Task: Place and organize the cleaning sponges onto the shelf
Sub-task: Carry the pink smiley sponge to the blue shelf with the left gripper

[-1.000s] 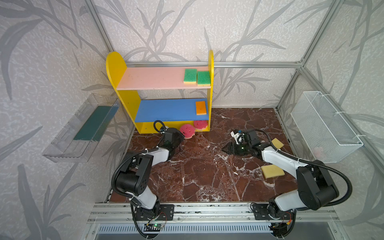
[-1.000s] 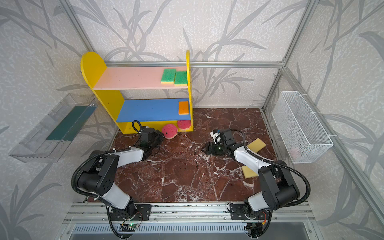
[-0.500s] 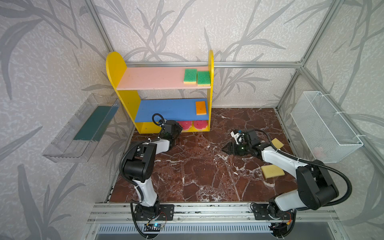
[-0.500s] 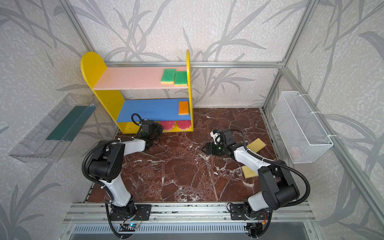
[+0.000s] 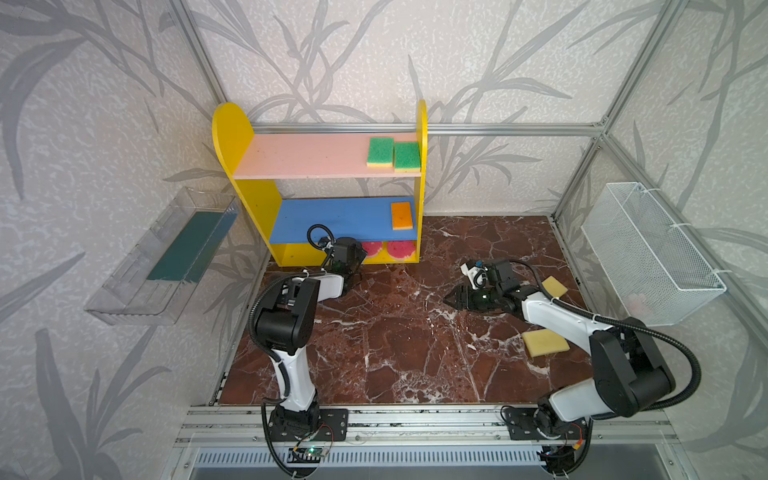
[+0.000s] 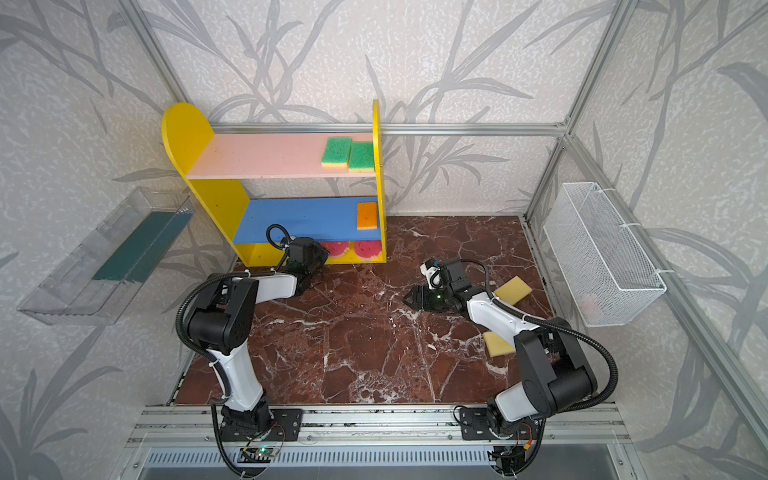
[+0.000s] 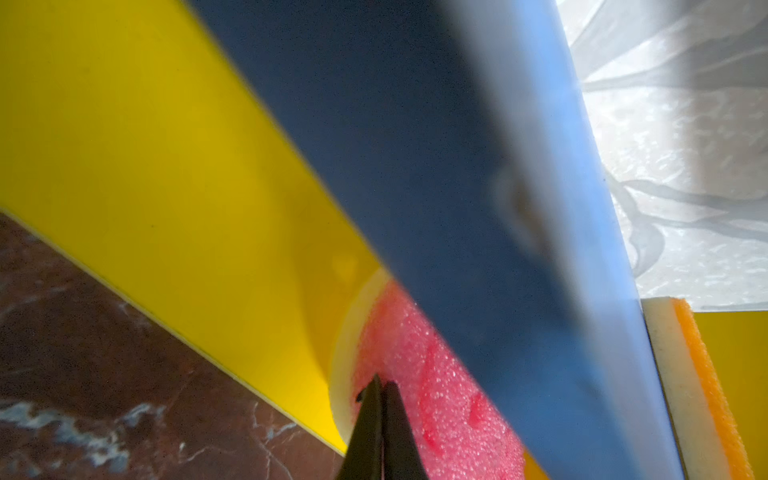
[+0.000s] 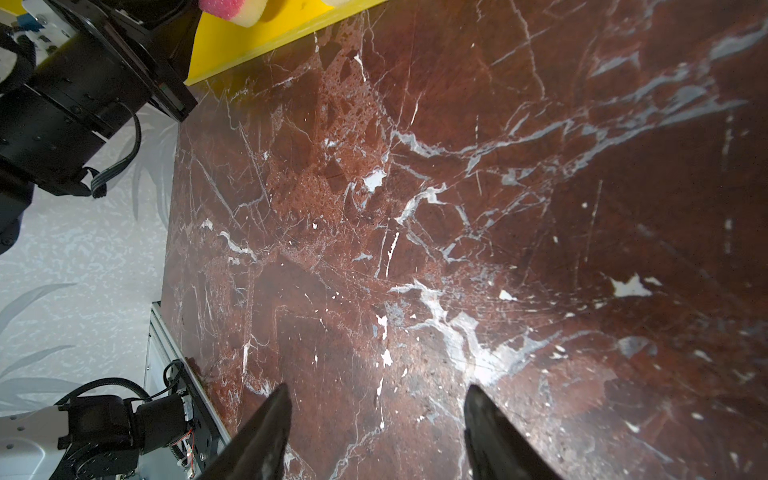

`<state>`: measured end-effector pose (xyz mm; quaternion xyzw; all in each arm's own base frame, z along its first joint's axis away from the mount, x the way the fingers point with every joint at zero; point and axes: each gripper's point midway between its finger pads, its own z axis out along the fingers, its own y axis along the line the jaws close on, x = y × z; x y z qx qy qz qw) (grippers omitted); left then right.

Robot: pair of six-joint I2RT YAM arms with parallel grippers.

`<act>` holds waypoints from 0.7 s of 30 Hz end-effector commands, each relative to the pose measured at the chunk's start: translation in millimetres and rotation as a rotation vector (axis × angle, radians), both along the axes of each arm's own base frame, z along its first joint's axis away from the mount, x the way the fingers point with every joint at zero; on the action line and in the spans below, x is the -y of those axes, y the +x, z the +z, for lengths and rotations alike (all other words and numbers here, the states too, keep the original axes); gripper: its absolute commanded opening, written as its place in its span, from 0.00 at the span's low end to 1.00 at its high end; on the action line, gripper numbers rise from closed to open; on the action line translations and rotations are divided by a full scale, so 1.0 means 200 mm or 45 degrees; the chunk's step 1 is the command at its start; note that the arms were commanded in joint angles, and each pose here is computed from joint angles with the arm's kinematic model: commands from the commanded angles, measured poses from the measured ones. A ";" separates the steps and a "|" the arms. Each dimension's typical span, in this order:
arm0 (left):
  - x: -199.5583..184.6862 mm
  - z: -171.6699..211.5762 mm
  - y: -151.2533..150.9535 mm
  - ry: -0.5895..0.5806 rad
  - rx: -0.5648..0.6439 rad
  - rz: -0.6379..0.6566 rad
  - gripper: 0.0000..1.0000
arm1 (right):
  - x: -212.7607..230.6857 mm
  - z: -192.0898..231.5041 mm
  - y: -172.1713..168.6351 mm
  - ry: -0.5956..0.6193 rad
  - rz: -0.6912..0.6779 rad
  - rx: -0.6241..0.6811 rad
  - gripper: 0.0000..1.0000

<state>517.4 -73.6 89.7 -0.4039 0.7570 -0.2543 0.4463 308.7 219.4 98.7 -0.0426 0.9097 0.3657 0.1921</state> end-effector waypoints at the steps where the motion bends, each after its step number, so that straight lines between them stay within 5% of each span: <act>1: 0.06 -0.07 0.03 -0.044 -0.042 -0.080 0.03 | 0.00 0.02 0.03 -0.005 0.000 0.027 0.65; 7: 0.08 -0.07 0.02 -0.059 -0.046 -0.109 0.33 | 0.00 0.02 0.03 -0.004 0.001 0.025 0.65; 15: 0.11 -0.04 -0.03 -0.070 -0.037 -0.132 0.39 | 0.01 0.05 0.02 -0.007 -0.001 0.042 0.65; 21: 0.16 0.05 -0.12 -0.037 -0.037 -0.180 0.58 | 0.07 0.11 0.01 -0.046 -0.040 0.074 0.65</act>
